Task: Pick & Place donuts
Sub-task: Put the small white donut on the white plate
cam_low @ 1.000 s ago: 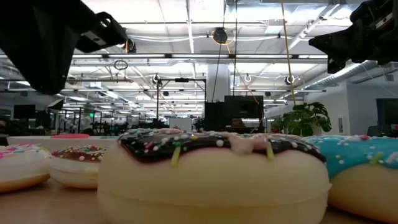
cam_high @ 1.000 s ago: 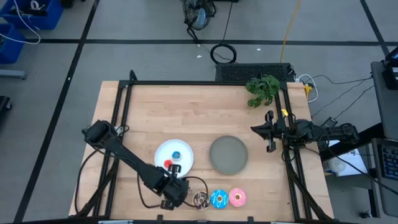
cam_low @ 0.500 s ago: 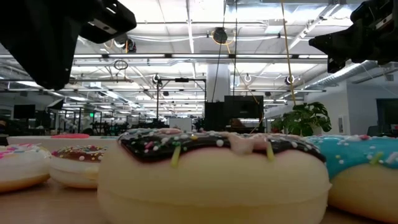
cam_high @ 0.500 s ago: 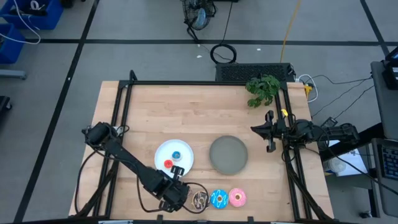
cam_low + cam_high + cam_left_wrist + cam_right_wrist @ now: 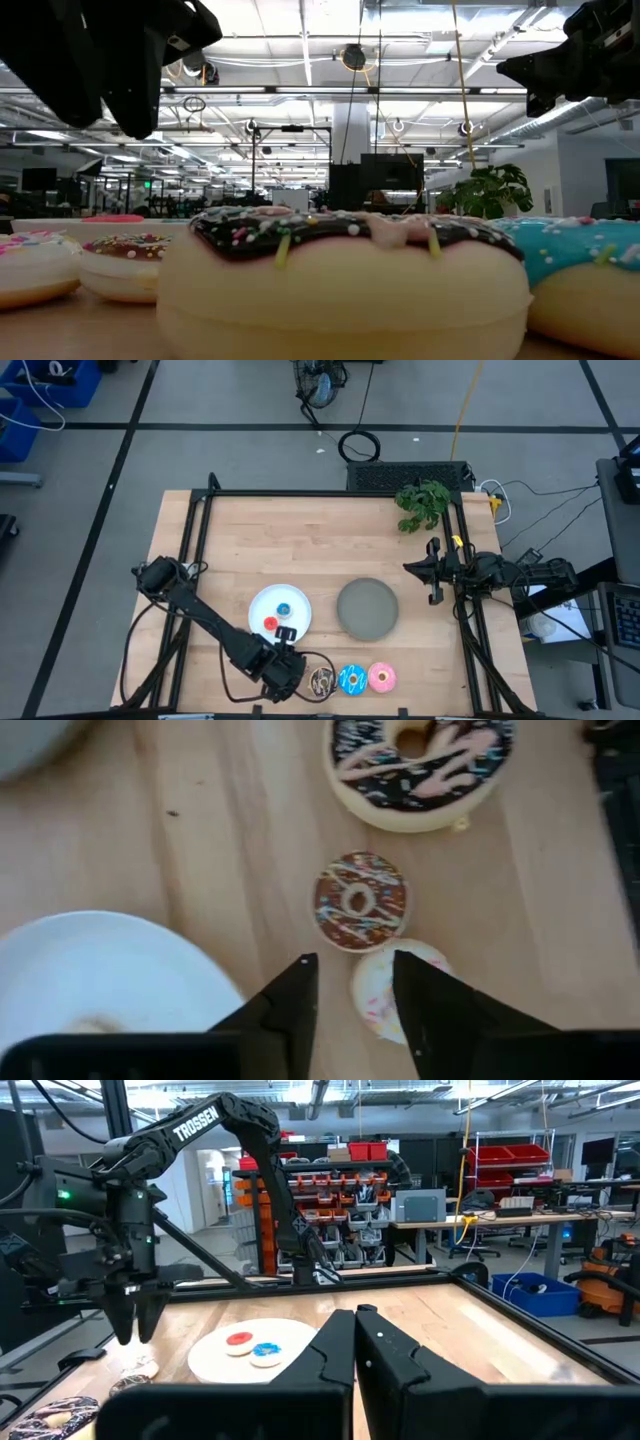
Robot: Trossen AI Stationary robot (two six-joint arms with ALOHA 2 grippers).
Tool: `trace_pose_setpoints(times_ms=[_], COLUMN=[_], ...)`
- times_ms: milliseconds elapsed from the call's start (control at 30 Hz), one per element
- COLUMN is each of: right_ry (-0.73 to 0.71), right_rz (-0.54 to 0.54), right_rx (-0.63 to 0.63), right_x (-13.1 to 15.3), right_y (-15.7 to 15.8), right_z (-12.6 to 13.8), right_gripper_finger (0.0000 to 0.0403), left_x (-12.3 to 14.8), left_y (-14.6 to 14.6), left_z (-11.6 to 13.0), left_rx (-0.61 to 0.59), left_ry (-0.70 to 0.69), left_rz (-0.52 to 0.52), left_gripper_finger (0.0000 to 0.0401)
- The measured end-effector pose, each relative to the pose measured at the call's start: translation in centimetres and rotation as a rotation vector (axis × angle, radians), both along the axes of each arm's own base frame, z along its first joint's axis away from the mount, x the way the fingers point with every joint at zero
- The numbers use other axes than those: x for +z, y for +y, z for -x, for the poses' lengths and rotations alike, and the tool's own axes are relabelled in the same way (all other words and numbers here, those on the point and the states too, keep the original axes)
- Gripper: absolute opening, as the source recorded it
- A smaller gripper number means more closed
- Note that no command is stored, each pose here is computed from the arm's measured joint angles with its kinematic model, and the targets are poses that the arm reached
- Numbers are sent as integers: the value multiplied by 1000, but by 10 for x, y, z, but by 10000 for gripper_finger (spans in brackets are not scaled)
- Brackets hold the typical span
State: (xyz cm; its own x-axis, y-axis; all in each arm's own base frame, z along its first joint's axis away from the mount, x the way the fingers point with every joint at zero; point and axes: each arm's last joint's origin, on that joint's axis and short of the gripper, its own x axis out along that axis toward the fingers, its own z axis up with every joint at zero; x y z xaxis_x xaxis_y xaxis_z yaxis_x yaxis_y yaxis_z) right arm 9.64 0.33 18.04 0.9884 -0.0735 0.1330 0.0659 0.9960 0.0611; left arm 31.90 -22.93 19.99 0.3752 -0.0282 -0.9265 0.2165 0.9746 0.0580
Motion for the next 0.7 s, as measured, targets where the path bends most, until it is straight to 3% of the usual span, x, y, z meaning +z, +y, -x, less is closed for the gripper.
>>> trace_pose_setpoints(times_ms=[167, 700], right_ry=[0, 1], right_rz=[0, 0], right_rx=[0, 1], right_x=[0, 0], right_y=[0, 0], right_z=[0, 0], right_gripper_finger=[0, 0], left_x=[0, 0], left_y=[-1, -1], left_z=[0, 0], left_rx=[-4, -5], left_ry=[-8, -13], left_rz=[3, -1], left_gripper_finger=[164, 166])
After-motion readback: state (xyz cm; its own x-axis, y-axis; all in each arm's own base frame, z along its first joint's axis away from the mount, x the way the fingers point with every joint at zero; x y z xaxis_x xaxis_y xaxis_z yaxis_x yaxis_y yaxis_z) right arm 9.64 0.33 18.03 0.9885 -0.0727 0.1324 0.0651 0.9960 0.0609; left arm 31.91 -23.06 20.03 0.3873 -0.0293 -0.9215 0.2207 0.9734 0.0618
